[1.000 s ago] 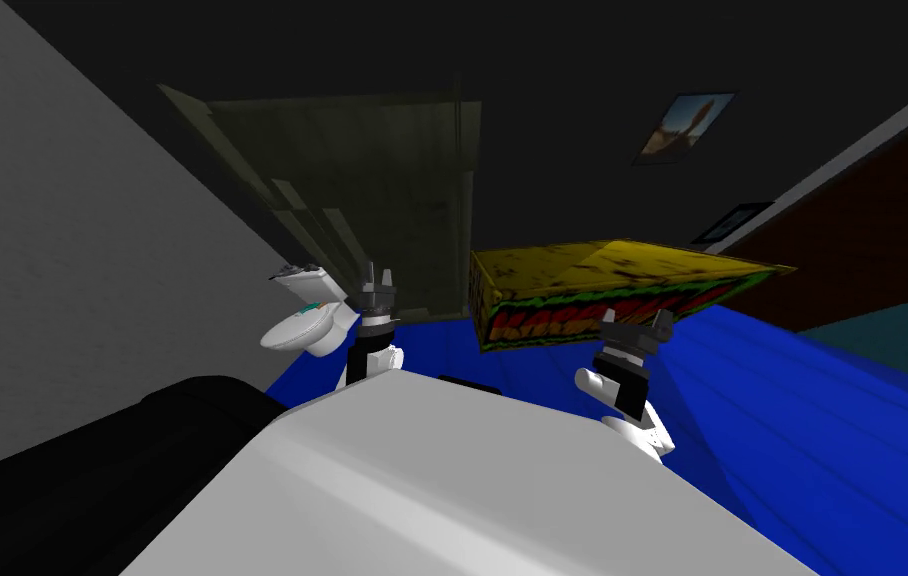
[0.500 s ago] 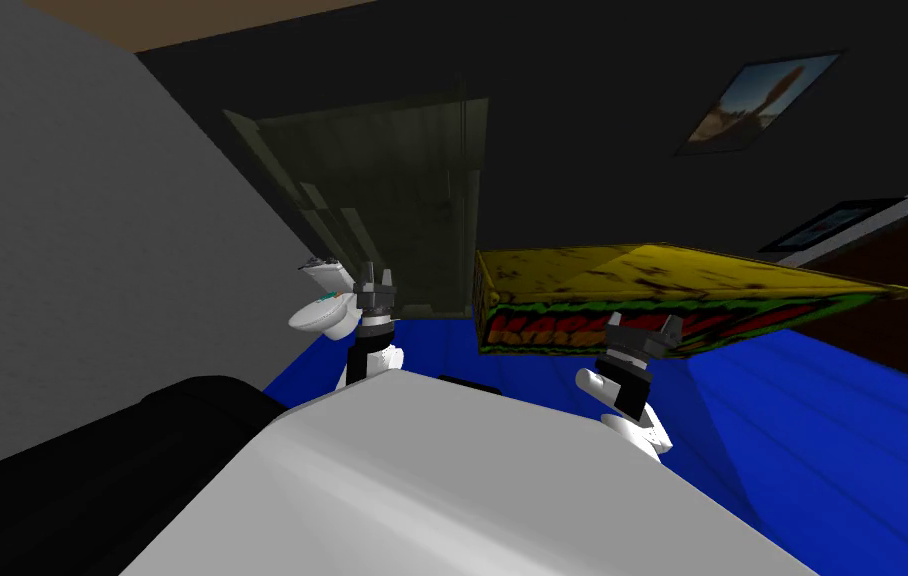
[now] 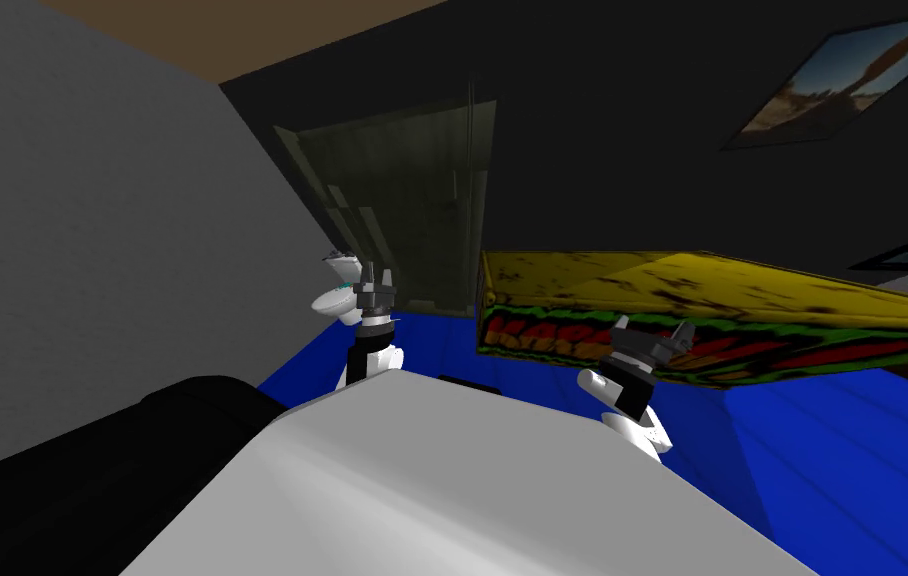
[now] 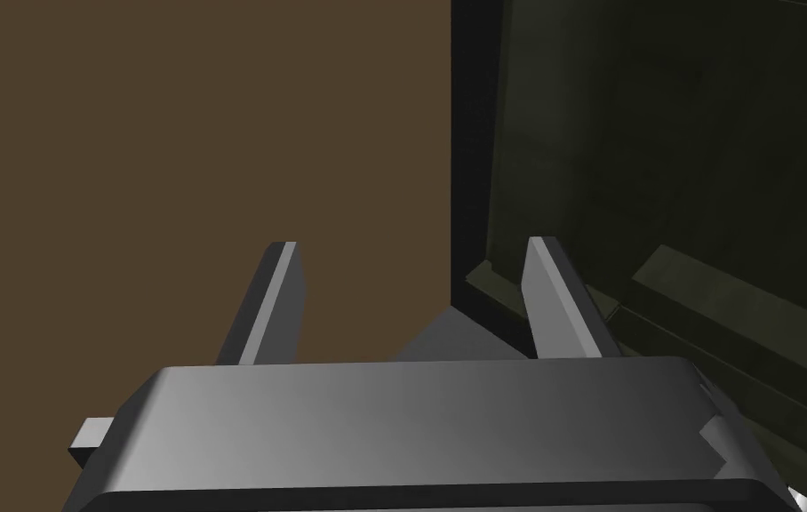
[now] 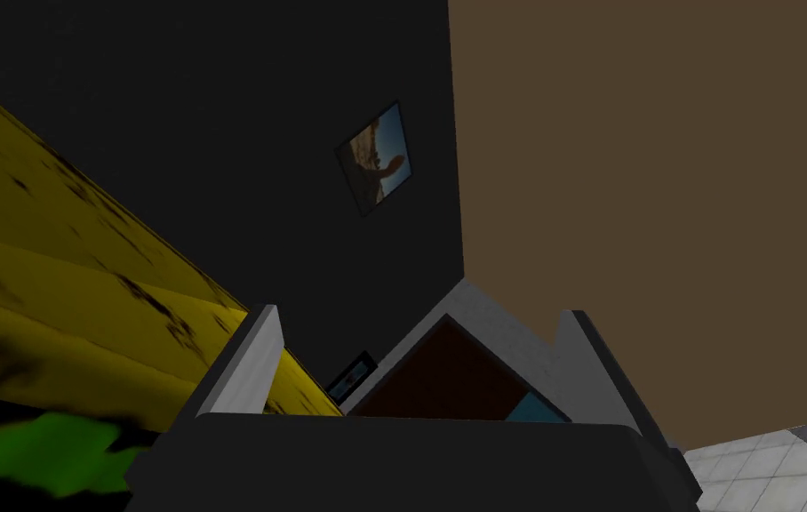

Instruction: Push the door open

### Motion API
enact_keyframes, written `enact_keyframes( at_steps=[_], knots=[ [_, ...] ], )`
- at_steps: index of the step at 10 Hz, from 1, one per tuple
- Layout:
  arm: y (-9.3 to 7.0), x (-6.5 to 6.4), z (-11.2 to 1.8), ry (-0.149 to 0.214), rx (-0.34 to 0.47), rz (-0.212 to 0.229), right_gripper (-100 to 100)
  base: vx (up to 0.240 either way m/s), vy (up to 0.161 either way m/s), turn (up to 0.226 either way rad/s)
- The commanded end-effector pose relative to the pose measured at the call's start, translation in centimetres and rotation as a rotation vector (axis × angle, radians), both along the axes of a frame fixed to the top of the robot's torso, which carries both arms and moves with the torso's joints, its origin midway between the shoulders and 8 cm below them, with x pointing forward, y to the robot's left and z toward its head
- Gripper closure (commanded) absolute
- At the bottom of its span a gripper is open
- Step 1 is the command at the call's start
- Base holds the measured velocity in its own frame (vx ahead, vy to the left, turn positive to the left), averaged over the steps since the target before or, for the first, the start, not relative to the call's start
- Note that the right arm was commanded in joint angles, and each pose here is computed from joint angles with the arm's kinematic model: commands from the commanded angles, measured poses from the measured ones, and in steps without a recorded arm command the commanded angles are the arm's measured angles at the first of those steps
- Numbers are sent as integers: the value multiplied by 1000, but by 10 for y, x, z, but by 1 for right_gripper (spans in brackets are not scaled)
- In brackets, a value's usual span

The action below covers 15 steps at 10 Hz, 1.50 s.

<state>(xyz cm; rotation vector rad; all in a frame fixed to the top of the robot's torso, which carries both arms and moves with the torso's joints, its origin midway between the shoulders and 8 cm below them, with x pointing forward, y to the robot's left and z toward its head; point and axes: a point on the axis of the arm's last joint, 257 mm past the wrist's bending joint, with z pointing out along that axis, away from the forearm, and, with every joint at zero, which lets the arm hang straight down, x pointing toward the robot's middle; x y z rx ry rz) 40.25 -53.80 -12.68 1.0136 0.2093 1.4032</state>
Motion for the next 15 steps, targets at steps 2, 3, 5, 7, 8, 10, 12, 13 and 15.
enact_keyframes(
  at_steps=[2, 3, 5, 7, 8, 10, 12, 13, 15],
  knots=[
    [-12, -5, -6, -23, 37, -17, -100, -53, -213, 293],
    [-16, -7, -9, -31, 49, -23, -100, -114, -234, 273],
    [-25, -11, -15, -49, 80, -36, -100, -143, -204, 304],
    [-34, -16, -21, -69, 111, -50, -100, -134, -184, 246],
    [-37, -18, -24, -77, 123, -56, -100, -115, -170, 139],
    [-38, -19, -25, -81, 130, -58, -100, -3, -22, -52],
    [-38, -19, -25, -81, 130, -58, -100, 9, 8, 51],
    [-38, -19, -25, -81, 130, -58, -100, 0, 0, 0],
    [-40, -19, -27, -85, 136, -61, -100, 0, 0, 0]
  ],
)
